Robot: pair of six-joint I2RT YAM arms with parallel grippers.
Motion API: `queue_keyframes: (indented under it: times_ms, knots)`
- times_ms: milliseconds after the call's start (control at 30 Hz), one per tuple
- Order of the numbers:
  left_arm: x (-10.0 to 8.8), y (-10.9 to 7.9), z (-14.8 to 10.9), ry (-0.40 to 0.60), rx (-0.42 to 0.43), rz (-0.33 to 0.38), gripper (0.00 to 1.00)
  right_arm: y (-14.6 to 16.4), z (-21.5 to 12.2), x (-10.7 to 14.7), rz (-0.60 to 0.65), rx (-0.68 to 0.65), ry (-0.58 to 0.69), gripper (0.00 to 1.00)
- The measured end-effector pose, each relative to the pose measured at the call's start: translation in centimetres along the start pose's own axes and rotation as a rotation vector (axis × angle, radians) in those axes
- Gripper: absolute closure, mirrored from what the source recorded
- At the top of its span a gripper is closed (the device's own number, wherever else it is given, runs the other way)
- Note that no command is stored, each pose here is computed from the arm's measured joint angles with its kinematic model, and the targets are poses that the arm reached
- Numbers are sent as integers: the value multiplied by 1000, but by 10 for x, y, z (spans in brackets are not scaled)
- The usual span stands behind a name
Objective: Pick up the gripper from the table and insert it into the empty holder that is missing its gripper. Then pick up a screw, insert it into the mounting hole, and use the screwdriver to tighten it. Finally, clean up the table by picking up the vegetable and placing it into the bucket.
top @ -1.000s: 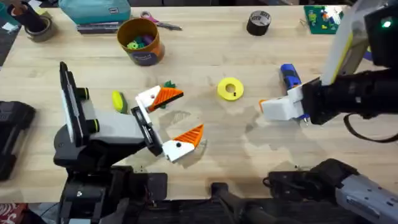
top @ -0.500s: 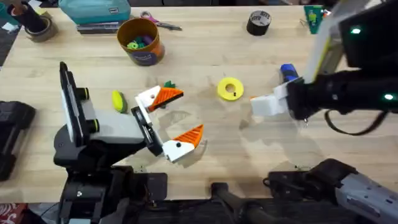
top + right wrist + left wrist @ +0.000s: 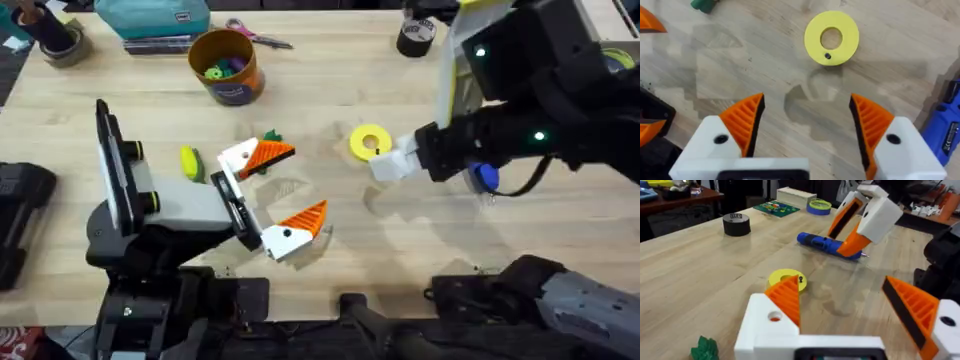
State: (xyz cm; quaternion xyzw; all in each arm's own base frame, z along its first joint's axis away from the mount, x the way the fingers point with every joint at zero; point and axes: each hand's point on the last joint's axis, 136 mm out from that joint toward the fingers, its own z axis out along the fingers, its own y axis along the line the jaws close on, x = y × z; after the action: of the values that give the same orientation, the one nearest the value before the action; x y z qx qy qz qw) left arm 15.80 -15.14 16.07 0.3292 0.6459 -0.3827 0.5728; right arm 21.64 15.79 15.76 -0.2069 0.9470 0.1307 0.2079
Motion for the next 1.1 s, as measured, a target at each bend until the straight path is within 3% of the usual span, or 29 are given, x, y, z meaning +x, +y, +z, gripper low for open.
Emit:
queue_keyframes:
  times_ms: [867, 1100]
  knots:
    - [0, 0, 0, 0, 0, 0, 15, -21, 66, -4, 48, 62, 136, 9]
    - [0, 0, 0, 0, 0, 0, 15, -31, 85, -3, 72, 79, 170, 61]
